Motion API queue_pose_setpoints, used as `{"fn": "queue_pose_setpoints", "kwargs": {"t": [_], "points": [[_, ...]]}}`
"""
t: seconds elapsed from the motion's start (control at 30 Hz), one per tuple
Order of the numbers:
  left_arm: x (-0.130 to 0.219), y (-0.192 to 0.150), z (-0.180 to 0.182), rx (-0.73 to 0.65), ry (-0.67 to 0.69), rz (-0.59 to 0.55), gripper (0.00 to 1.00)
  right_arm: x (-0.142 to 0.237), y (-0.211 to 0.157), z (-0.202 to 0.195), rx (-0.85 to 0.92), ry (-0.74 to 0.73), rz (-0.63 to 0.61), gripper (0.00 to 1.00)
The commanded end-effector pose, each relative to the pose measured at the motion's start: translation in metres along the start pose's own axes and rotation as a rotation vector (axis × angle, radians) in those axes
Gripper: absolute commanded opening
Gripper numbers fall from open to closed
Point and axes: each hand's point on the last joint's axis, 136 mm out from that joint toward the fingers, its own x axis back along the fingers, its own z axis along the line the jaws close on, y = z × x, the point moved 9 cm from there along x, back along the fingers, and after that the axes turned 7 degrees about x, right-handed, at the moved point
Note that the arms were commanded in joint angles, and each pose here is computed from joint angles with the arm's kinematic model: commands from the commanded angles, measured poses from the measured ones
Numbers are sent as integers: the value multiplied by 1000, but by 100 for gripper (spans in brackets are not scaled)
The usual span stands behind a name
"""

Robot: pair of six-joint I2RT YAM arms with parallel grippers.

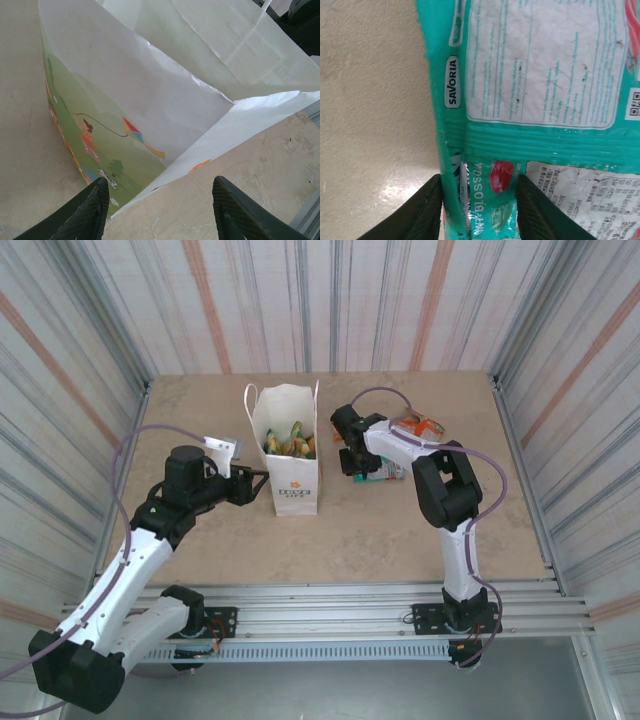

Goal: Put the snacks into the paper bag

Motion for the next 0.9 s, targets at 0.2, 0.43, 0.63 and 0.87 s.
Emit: {"fn": "queue_pose_setpoints", "kwargs": {"t": [0.2,0.43,0.63,0.87], "points": [[6,9,-3,-21,16,-15,58,8,-7,9,71,-84,-38,20],[8,12,-5,-30,10,-20,58,39,-10,5,52,-35,-126,4],[9,13,-6,-34,3,-26,57,61,-22,-1,42,13,-167,0],[10,13,-7,-35,-1,-28,57,77,-34,-8,53,22,-152,0]]}}
